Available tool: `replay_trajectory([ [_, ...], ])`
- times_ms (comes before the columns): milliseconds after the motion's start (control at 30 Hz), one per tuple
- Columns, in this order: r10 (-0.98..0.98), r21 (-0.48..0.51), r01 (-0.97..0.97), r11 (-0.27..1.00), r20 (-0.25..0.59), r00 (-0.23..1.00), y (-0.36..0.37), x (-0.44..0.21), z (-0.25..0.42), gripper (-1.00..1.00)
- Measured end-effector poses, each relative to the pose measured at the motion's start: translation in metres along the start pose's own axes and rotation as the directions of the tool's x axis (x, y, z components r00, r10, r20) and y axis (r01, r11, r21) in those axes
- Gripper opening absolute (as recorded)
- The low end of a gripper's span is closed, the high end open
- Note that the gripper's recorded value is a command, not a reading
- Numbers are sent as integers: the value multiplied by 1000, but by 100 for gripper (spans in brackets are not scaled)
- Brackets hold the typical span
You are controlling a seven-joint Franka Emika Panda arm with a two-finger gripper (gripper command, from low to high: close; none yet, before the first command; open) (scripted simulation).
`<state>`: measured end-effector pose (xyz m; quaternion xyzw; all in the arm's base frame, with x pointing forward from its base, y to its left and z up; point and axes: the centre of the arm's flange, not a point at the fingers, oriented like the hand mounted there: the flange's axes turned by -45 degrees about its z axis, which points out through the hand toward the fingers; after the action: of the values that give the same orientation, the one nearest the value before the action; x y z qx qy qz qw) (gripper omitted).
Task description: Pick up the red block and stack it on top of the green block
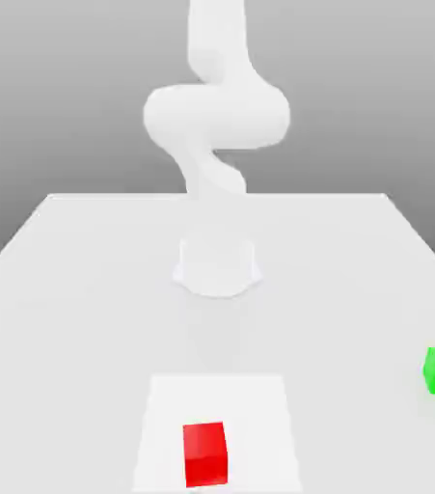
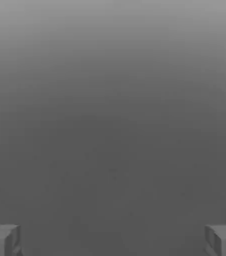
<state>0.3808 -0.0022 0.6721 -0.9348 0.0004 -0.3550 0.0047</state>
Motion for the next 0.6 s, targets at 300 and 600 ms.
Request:
replay_trajectory([
  [300, -41, 28, 35, 999, 265, 963, 6, -42, 180, 0],
  [600, -83, 52, 66, 997, 506, 859, 11, -141, 326, 0],
])
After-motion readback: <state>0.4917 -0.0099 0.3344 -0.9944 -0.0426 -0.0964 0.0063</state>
